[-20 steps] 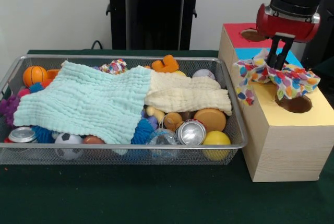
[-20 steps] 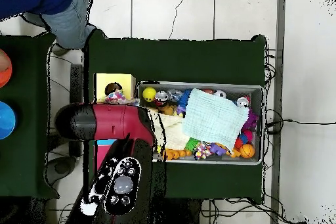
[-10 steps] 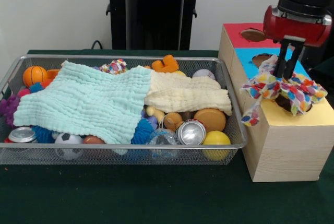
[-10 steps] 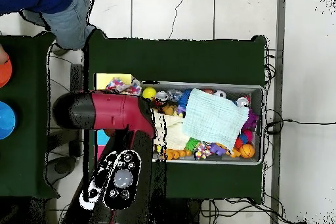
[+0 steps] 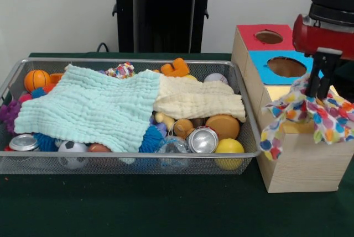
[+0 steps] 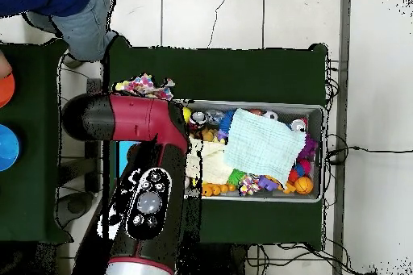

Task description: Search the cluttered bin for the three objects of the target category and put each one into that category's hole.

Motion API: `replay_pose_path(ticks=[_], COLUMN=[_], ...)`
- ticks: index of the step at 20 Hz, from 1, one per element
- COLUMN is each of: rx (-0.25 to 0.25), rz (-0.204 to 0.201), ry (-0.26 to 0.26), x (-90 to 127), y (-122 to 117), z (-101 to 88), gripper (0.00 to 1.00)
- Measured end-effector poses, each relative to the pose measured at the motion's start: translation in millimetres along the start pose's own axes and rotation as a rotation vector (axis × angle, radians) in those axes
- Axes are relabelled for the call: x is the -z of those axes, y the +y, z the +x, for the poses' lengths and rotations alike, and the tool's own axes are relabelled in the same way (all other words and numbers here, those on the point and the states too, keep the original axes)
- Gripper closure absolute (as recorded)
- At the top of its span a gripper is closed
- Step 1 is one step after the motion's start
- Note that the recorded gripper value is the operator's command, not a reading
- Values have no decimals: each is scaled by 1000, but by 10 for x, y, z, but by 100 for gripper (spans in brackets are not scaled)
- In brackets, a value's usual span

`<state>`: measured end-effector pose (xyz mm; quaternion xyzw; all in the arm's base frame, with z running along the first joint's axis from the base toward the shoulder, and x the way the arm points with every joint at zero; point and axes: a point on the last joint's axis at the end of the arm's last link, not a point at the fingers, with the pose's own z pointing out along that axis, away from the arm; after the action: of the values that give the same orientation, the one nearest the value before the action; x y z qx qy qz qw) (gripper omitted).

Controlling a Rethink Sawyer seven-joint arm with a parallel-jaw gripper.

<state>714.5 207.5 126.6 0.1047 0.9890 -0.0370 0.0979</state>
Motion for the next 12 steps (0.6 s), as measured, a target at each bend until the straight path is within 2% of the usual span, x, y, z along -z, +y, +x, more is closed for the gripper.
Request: replay_pose_path(ticks=[5,12], rx=[3,11], rz=[0,12], ry=[1,25], x=[-182,-433], y=[65,100], z=[-48,53], gripper=[100,100])
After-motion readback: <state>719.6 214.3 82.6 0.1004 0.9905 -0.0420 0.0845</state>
